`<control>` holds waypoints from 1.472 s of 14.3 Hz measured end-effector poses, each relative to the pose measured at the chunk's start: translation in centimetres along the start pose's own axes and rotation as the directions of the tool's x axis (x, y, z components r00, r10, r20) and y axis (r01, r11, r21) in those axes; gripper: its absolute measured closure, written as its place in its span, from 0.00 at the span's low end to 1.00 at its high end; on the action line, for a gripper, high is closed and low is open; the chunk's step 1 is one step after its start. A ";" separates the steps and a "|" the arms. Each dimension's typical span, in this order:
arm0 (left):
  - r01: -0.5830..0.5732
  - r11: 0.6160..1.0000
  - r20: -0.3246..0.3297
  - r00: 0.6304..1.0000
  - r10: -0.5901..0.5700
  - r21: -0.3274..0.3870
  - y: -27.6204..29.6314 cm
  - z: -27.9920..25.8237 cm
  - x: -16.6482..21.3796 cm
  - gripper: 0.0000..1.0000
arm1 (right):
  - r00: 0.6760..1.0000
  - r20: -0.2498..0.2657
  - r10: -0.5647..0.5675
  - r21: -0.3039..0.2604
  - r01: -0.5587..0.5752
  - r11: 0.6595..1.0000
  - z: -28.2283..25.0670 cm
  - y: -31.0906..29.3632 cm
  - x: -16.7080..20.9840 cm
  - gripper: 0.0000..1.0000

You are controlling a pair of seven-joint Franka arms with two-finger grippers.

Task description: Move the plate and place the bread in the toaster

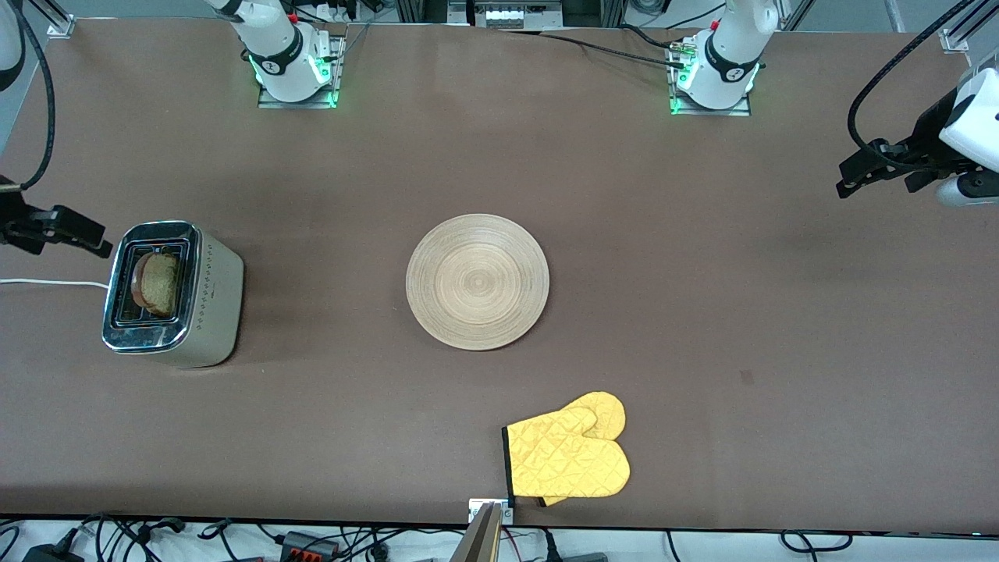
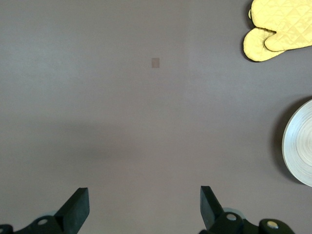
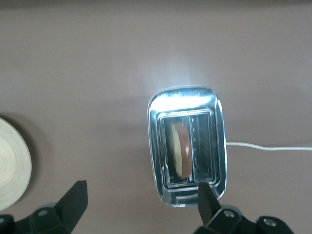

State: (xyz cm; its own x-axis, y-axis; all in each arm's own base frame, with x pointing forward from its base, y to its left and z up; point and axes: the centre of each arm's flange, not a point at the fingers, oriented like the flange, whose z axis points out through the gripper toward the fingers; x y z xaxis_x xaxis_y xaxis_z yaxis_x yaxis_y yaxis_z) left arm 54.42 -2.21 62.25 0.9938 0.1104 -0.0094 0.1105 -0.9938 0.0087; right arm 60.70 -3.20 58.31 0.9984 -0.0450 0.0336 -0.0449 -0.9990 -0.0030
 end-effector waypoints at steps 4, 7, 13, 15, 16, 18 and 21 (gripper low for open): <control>0.000 1.000 0.000 1.000 0.000 0.000 0.0 0.0 0.0 0.00 | 0.999 0.034 0.000 0.006 0.000 1.000 0.4 0.1 -3.5 0.00; 0.000 1.000 0.000 1.000 0.000 0.000 0.0 0.0 0.0 0.00 | 1.000 0.023 -0.004 0.009 0.004 1.000 -0.6 0.0 -4.6 0.00; 0.000 1.000 0.000 1.000 0.000 0.000 0.0 0.0 0.0 0.00 | 1.000 0.018 -0.008 0.009 0.007 1.000 -0.9 -0.2 -4.8 0.00; 0.000 1.000 0.000 1.000 0.000 0.000 0.0 0.0 0.0 0.00 | 1.000 0.023 -0.008 0.009 0.007 1.000 -0.8 -0.2 -4.9 0.00; 0.000 1.000 0.000 1.000 0.000 0.000 0.0 0.0 0.0 0.00 | 1.000 0.025 -0.008 0.009 0.007 1.000 -0.8 -0.2 -4.9 0.00; 0.000 1.000 0.000 1.000 0.000 0.000 0.0 0.0 0.0 0.00 | 1.000 0.027 -0.008 0.009 0.007 1.000 -0.8 -0.2 -4.9 0.00; 0.000 1.000 0.000 1.000 0.000 0.000 0.0 0.0 0.0 0.00 | 0.999 0.031 -0.008 0.009 0.007 1.000 -0.7 -0.2 -5.0 0.00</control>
State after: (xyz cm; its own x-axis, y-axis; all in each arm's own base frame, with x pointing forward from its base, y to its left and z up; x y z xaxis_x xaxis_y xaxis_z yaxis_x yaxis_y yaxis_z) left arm 54.42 -2.21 62.25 0.9938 0.1105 -0.0094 0.1106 -0.9938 0.0087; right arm 55.72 -2.83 58.88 0.9993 -0.0372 0.0025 -0.0372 -0.9992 -0.0119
